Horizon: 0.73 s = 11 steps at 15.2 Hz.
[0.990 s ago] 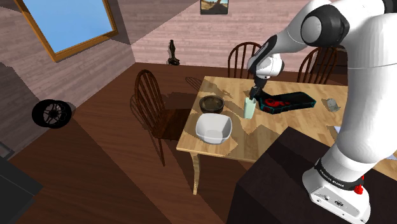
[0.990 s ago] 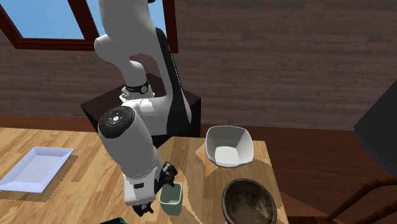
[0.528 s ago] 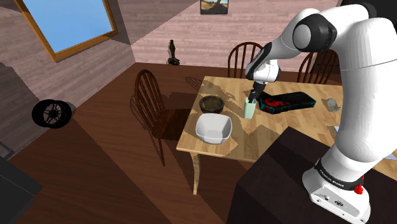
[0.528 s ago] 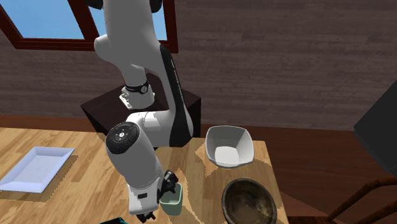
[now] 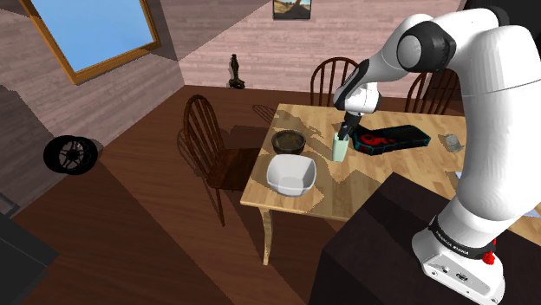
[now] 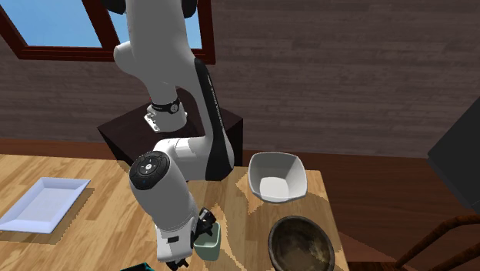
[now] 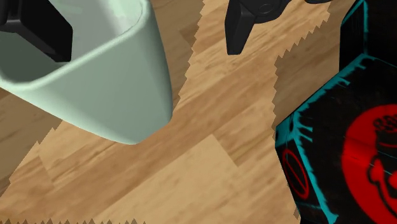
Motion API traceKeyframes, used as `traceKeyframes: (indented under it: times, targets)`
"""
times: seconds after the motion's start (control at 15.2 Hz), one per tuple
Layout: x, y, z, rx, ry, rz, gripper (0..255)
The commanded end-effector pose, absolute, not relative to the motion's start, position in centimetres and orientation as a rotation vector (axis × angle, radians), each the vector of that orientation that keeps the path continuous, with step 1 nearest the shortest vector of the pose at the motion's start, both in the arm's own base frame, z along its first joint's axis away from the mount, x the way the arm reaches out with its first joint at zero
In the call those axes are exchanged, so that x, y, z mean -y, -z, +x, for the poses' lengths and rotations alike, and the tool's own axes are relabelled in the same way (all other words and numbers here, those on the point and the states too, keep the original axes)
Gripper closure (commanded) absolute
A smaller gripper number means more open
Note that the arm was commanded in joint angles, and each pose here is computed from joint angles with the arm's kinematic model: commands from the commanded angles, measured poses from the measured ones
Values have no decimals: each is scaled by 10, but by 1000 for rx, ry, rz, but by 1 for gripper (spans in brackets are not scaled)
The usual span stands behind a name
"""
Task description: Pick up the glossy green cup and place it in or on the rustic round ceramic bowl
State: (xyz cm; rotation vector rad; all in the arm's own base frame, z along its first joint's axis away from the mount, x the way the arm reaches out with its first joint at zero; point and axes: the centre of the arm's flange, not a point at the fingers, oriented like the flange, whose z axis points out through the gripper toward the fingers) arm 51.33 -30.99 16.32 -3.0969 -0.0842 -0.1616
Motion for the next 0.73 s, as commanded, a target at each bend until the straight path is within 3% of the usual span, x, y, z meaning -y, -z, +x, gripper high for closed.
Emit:
traceKeyframes:
  times: [0.0,0.66]
  targets:
    - [310,-163,513,84,162,-3097,255]
    - [310,-168,513,84,162,-3097,255]
